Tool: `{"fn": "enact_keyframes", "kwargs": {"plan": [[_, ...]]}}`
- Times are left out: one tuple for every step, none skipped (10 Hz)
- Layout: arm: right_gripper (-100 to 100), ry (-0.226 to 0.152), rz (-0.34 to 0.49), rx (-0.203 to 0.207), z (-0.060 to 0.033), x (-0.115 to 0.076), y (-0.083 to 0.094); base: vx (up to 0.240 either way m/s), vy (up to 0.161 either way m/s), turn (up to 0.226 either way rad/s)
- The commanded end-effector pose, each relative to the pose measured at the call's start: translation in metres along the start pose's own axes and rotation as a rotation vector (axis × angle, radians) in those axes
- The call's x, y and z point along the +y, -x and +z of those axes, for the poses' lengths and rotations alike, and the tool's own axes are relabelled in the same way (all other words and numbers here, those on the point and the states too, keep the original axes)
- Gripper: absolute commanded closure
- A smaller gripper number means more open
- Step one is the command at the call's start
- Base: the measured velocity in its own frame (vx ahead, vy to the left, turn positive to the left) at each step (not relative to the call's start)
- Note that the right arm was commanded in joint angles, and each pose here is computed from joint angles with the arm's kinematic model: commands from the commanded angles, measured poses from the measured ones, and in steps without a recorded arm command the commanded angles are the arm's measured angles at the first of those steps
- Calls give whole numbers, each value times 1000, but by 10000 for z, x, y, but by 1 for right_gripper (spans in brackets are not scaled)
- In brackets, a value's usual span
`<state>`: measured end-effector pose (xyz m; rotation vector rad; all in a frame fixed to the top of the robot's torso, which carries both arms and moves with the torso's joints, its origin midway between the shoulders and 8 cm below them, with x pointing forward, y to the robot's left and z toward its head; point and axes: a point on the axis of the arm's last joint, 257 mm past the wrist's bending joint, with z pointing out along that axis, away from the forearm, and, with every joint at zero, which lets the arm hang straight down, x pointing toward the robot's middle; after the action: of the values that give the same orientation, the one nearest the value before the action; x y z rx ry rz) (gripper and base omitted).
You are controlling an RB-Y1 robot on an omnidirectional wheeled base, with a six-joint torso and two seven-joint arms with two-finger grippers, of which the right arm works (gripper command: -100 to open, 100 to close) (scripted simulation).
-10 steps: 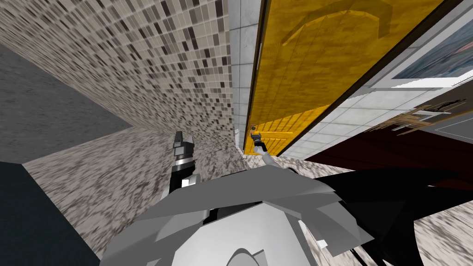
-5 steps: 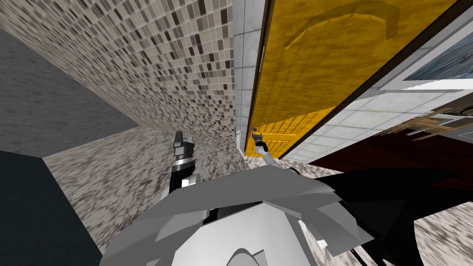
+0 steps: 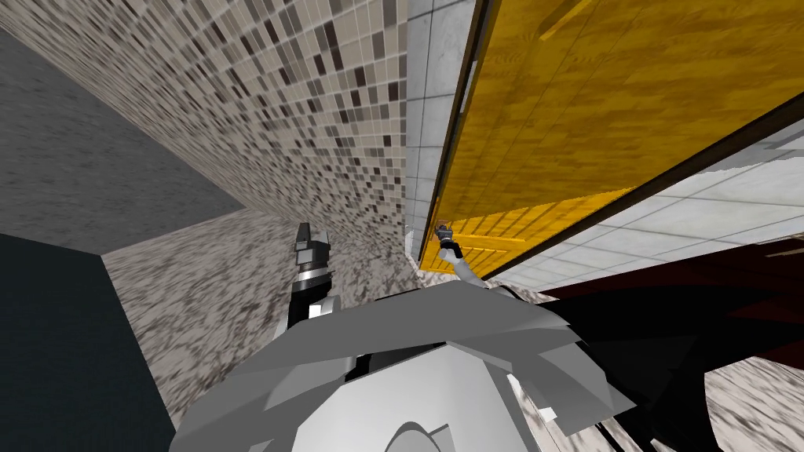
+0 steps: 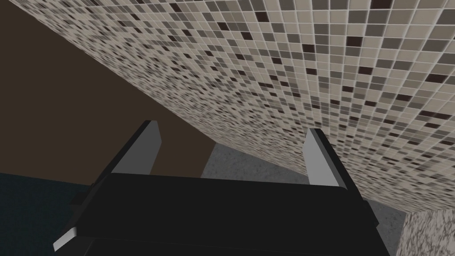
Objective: Pull the door open
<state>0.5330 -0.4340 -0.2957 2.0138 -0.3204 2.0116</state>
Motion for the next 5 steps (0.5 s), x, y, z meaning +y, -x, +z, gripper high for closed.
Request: {"fn": "enact_keyframes", "kwargs": {"plan": [[100,-2,-2,-1,-5,-13,5,-12,3,-20],[100,-2,-2,-1,-5,-13,5,-36,5,-10],[100,-2,-2,-1,-5,-13,5,-31,5,9],[100,-2,-2,-1,-5,-13,5,-20,4,2],[100,-2,-2,-1,-5,-13,5,-9,3,-1]]}}
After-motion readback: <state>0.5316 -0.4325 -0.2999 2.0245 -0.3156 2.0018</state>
